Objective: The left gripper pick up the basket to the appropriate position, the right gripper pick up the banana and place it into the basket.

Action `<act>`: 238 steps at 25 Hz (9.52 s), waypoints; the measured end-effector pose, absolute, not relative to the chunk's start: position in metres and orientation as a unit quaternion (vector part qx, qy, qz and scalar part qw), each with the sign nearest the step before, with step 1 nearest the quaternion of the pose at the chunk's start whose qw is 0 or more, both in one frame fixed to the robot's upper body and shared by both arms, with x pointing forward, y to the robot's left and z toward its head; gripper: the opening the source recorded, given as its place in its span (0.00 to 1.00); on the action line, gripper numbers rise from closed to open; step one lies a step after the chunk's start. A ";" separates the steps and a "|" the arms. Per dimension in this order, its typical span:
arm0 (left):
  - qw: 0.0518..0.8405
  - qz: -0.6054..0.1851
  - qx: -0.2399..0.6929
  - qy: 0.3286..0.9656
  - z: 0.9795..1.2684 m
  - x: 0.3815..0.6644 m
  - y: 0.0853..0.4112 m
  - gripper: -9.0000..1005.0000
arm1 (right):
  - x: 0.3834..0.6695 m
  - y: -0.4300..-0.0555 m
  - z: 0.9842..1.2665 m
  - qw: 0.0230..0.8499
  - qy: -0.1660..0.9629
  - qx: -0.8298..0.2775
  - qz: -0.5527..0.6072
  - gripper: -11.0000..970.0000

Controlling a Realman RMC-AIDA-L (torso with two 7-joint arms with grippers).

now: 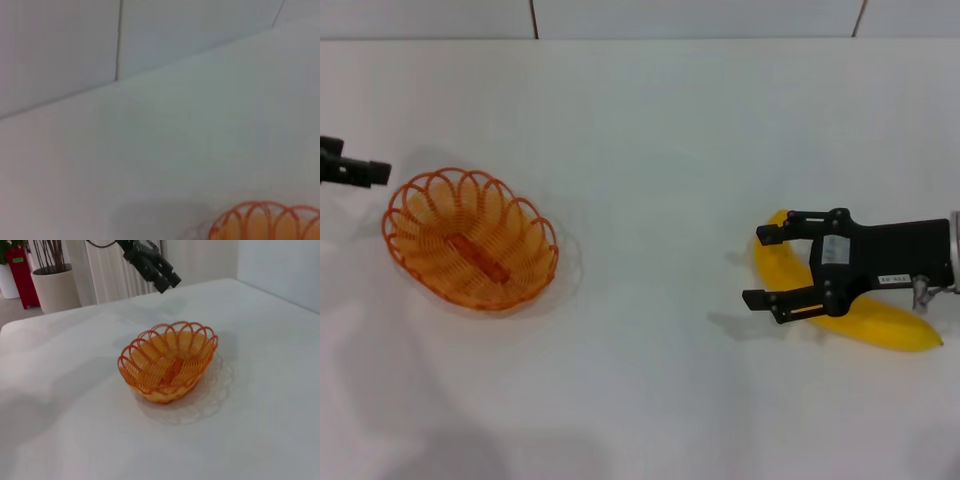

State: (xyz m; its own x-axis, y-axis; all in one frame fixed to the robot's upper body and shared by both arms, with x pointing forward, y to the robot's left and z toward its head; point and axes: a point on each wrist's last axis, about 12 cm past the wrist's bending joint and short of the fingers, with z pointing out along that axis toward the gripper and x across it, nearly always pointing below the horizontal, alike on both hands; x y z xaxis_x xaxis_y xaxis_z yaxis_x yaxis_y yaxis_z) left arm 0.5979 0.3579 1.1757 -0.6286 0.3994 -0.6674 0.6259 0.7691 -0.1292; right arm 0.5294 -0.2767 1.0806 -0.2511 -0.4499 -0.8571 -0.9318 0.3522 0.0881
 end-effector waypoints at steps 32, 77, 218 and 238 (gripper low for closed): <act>0.307 -0.143 0.323 0.884 1.126 0.616 0.317 0.83 | 0.532 -0.272 1.076 0.372 0.730 -0.478 0.315 0.92; 0.308 -0.132 0.328 0.883 1.109 0.621 0.310 0.59 | 0.534 -0.270 1.075 0.369 0.732 -0.476 0.318 0.92; 0.450 -0.258 0.169 0.838 1.050 0.604 0.267 0.20 | 0.541 -0.260 1.069 0.338 0.738 -0.486 0.324 0.92; 0.500 -0.254 0.198 0.804 1.054 0.595 0.277 0.73 | 0.539 -0.261 1.068 0.339 0.740 -0.482 0.325 0.92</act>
